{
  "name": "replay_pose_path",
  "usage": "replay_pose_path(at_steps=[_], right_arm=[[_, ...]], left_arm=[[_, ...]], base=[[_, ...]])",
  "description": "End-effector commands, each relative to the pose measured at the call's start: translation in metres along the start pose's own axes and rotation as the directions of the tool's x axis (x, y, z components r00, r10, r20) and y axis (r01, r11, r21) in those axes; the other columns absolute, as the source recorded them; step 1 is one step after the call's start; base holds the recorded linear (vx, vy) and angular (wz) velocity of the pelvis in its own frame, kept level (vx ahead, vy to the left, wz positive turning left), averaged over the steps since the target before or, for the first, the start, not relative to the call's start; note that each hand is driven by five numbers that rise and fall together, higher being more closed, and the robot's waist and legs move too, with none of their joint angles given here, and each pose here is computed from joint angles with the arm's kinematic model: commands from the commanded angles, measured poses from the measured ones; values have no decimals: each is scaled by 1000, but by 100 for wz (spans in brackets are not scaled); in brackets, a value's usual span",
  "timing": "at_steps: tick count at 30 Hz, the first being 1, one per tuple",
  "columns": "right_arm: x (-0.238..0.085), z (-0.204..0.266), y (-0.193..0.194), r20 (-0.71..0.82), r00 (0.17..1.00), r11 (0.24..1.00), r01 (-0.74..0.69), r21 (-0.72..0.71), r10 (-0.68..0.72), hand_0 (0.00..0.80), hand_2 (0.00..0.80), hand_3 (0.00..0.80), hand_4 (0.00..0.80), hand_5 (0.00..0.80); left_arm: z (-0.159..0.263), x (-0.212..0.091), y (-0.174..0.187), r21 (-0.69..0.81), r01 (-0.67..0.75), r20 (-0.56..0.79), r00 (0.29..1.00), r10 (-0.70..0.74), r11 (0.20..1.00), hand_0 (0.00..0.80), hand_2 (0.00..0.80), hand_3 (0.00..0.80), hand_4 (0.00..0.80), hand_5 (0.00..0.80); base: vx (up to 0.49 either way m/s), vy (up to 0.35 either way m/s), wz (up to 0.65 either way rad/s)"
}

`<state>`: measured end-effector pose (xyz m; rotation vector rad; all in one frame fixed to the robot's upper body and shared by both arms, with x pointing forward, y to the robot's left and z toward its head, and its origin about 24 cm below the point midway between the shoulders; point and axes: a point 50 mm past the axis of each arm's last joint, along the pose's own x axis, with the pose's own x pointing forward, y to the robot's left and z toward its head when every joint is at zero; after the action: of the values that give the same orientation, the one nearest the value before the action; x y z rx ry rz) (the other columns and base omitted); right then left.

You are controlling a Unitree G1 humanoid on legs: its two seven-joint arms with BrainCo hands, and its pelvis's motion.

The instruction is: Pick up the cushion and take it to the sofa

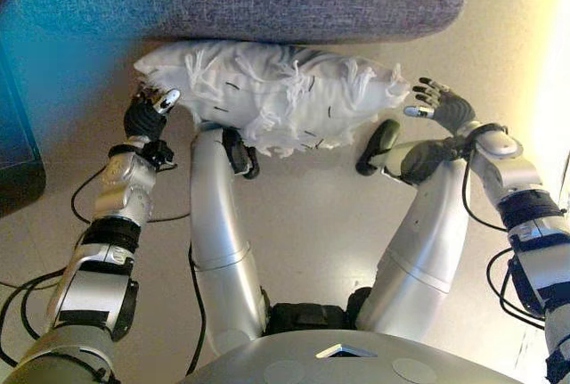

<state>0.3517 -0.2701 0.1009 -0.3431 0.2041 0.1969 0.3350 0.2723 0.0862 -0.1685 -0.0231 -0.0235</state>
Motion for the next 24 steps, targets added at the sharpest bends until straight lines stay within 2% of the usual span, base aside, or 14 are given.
replay_pose_path(at_steps=[1, 6, 10, 15, 24], right_arm=[[1, 10, -4, -8, 999, 992, -38, -123, 38, 0, 0, 0, 0, 0], [9, 28, 7, 22, 998, 984, -57, -167, 61, 0, 0, 0, 0, 0], [17, 44, 18, 41, 996, 979, -67, -194, 76, 0, 0, 0, 0, 0], [26, 59, 40, 63, 991, 971, -98, -220, 114, 0, 0, 0, 0, 0], [35, 79, 83, 79, 970, 948, -207, -241, 232, 0, 0, 0, 0, 0]], left_arm=[[0, 3, -5, 83, 82, -41, 996, -78, 993, 0, 0, 0, 0, 0], [3, 10, -10, 202, 93, -79, 994, -79, 975, 0, 0, 0, 0, 0], [16, 20, -16, 279, 53, -41, 998, -43, 959, 0, 0, 0, 0, 0], [32, 32, -24, 279, -21, 27, 1000, 14, 960, 0, 0, 0, 0, 0], [39, 39, -46, 259, 14, 76, 997, -34, 966, 0, 0, 0, 0, 0]], base=[[2, 43, 1], [-3, 34, -4], [0, 0, 0], [0, 0, 0], [-1, 18, 0]])
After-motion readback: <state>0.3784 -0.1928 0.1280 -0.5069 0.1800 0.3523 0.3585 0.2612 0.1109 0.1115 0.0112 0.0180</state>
